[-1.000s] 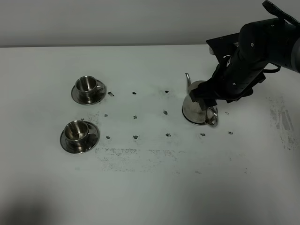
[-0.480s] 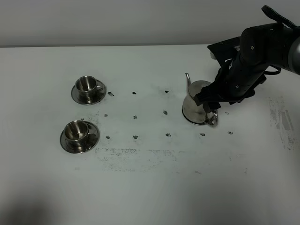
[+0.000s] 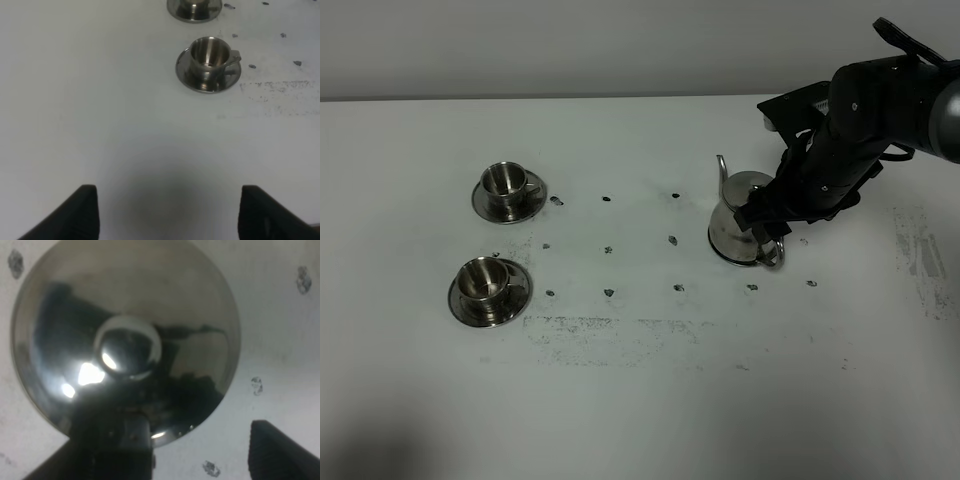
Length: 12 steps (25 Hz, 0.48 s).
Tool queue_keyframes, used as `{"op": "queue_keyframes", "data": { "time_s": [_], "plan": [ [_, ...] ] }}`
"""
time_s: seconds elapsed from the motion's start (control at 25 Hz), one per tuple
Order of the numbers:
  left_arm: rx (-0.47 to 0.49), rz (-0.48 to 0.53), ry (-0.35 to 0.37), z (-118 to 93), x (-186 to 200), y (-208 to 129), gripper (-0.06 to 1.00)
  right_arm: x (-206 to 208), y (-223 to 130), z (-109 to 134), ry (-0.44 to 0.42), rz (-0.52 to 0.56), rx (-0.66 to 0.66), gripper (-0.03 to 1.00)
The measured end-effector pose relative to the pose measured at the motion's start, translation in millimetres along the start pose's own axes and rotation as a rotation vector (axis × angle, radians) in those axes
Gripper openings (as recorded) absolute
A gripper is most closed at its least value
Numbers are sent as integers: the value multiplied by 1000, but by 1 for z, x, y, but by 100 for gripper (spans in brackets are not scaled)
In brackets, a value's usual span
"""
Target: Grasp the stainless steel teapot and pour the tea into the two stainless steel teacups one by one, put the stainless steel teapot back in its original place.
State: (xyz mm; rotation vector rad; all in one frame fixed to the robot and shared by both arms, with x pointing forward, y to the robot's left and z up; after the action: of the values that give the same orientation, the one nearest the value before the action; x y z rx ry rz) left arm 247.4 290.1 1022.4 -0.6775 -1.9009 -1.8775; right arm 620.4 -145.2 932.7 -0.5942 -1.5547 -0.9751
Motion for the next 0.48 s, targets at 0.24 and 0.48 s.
{"op": "queue_keyframes", "data": {
  "time_s": [0.24,0.48],
  "plan": [
    [0,0,0,0,0,0,58,0,1,-1,-2,-10,12,57],
    [0,0,0,0,0,0,58,-4,1,-1,0,-8,24,51]
  ]
}}
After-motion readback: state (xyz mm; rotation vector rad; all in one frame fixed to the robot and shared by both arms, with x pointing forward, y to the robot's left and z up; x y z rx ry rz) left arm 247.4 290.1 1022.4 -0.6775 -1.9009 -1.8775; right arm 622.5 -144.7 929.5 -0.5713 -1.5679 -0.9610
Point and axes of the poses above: a point on each arm's last joint axis where the gripper is mounted, x pointing back along that axis away from the gripper, z along the wrist's bending axis when the last joint is at zero, y = z × x, the point moved 2 cm from there along -x, pointing out along that axis toward the gripper, and after that the axes turned 4 degrees about x, right-handed, at the moved point
